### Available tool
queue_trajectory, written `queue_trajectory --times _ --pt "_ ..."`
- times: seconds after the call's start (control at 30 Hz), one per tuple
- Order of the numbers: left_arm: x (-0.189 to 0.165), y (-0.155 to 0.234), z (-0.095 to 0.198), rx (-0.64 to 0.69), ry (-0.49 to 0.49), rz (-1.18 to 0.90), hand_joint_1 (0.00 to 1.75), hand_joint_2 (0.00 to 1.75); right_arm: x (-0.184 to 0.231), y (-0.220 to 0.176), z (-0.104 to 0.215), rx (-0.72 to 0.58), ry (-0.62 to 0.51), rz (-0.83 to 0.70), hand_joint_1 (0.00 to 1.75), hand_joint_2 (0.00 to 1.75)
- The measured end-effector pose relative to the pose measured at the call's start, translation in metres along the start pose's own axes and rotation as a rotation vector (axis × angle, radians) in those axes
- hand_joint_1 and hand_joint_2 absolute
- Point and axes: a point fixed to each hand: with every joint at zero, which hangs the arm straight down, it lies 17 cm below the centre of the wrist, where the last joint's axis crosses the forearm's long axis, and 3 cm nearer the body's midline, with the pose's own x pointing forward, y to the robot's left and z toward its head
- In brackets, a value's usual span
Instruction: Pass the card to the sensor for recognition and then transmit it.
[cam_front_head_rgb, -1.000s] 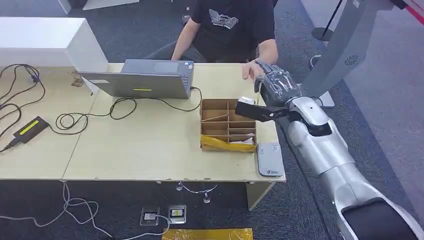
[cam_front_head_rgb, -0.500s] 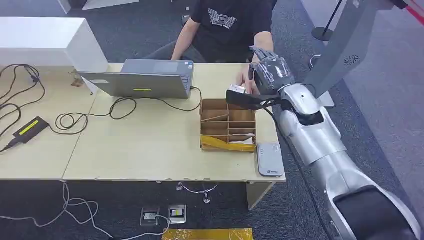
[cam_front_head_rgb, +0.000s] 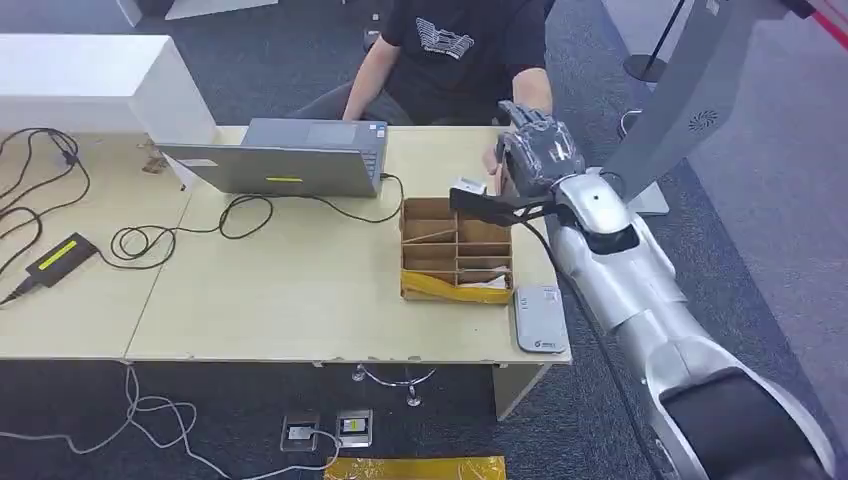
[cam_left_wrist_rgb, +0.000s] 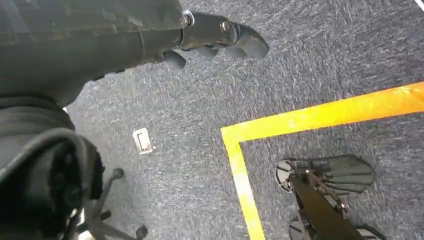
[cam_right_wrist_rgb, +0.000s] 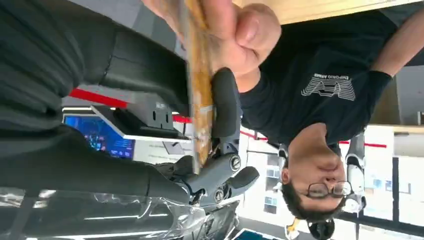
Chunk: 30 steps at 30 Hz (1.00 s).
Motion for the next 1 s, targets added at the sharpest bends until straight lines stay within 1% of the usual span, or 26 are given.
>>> queue_trajectory --times 0.17,0.4,0.5,0.6,0.7,0.83,0.93,1.0 --pt "0.000 -0.002 0.000 -0.001 0.001 0.004 0.00 0.00 0.000 0.002 0.000 -0.013 0.002 0.039 0.00 1.75" --pt "0.000 -0.002 0.000 -0.002 0.004 0.011 0.00 0.00 -0.004 0.010 0.003 0.003 0.006 0.060 0.00 1.75" --pt "-0.001 -0.003 0.000 -0.002 0.011 0.020 0.00 0.00 -0.002 0.012 0.003 0.017 -0.009 0.053 0.00 1.75" --pt "-0.002 -0.003 0.000 -0.003 0.019 0.023 0.00 0.00 0.002 0.023 0.007 0.053 -0.030 0.017 0.00 1.75" --pt "-0.004 -0.001 0.000 0.008 0.027 0.030 0.00 0.00 0.001 0.033 0.014 0.070 -0.028 0.001 0.00 1.75" --pt "-0.004 0.000 0.000 0.014 0.030 0.042 0.00 0.00 -0.012 0.045 0.026 0.091 0.027 -0.005 0.00 1.75" --pt "-0.007 0.000 0.000 0.014 0.040 0.052 0.00 0.00 -0.024 0.060 0.046 0.126 0.074 -0.045 0.00 1.75" --pt "-0.008 0.000 0.000 0.019 0.049 0.055 0.00 0.00 -0.029 0.056 0.056 0.117 0.092 -0.068 0.00 1.75"
